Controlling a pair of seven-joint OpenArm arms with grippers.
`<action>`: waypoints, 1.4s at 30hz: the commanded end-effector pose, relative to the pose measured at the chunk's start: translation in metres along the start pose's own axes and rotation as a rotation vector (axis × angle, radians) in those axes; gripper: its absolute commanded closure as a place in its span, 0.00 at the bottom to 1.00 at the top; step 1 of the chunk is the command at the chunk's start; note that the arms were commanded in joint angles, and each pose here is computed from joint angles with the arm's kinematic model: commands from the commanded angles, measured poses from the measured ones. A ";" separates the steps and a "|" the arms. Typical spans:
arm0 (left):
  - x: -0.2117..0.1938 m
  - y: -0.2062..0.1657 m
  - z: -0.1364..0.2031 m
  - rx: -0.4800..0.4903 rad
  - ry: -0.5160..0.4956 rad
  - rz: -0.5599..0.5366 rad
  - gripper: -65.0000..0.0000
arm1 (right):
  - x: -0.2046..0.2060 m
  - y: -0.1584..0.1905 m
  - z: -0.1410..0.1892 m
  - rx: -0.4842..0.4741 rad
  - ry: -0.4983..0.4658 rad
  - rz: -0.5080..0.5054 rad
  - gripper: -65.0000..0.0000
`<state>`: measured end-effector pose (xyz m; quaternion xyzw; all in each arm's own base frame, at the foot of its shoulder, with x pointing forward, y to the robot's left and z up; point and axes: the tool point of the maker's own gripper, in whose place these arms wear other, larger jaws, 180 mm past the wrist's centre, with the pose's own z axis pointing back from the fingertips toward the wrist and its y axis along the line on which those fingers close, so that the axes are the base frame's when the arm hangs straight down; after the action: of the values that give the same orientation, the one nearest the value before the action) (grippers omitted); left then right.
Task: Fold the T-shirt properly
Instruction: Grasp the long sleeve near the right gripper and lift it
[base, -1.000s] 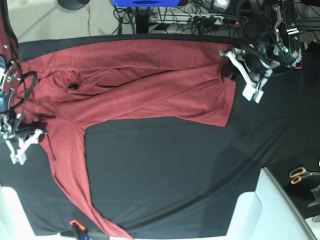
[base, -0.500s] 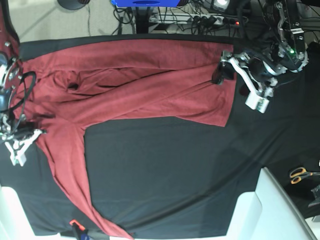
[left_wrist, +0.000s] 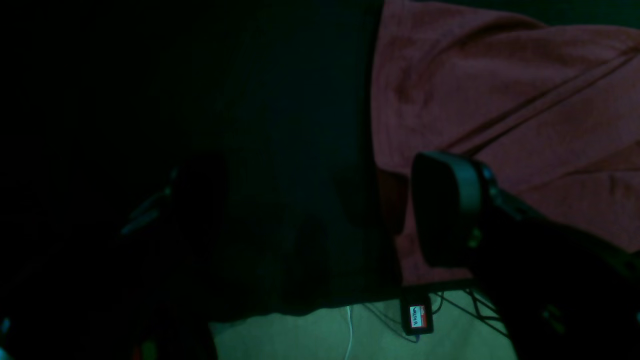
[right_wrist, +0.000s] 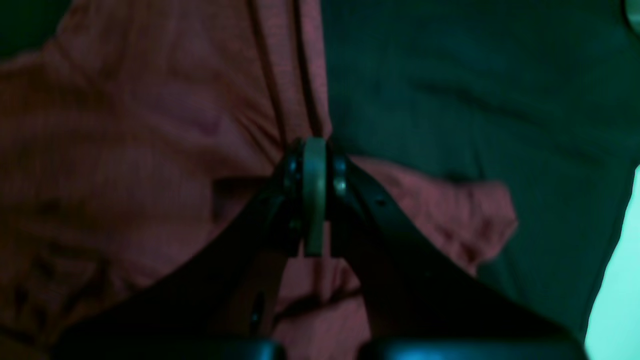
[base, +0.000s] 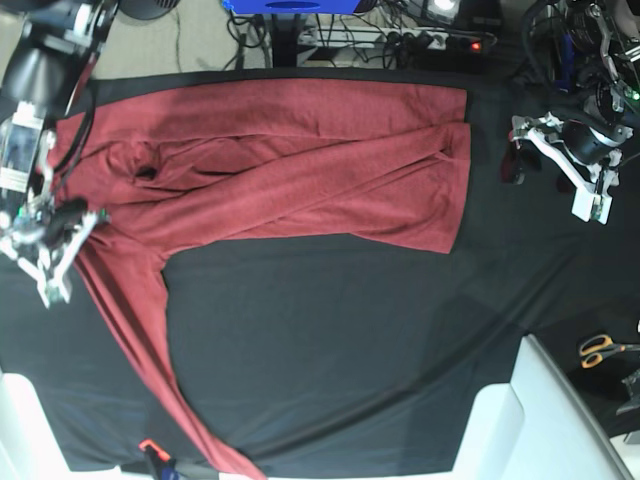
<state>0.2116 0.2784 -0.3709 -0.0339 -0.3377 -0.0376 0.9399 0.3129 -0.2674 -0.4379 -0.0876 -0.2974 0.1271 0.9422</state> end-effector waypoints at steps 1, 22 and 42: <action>0.011 0.003 0.004 0.000 -0.036 -0.015 0.14 | 0.014 -0.005 0.009 -0.026 -0.049 0.007 1.00; 0.014 0.002 0.002 -0.002 -0.045 -0.015 0.14 | -0.059 0.074 0.050 0.082 0.048 0.020 1.00; 0.013 0.002 0.002 -0.002 -0.043 -0.011 0.14 | -0.049 0.046 0.074 -0.008 0.049 0.073 0.52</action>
<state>0.2144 0.2773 -0.3711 -0.0368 -0.3406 -0.0348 0.9388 0.2136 -0.2300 -0.4256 -0.1004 -0.2516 0.1581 0.9495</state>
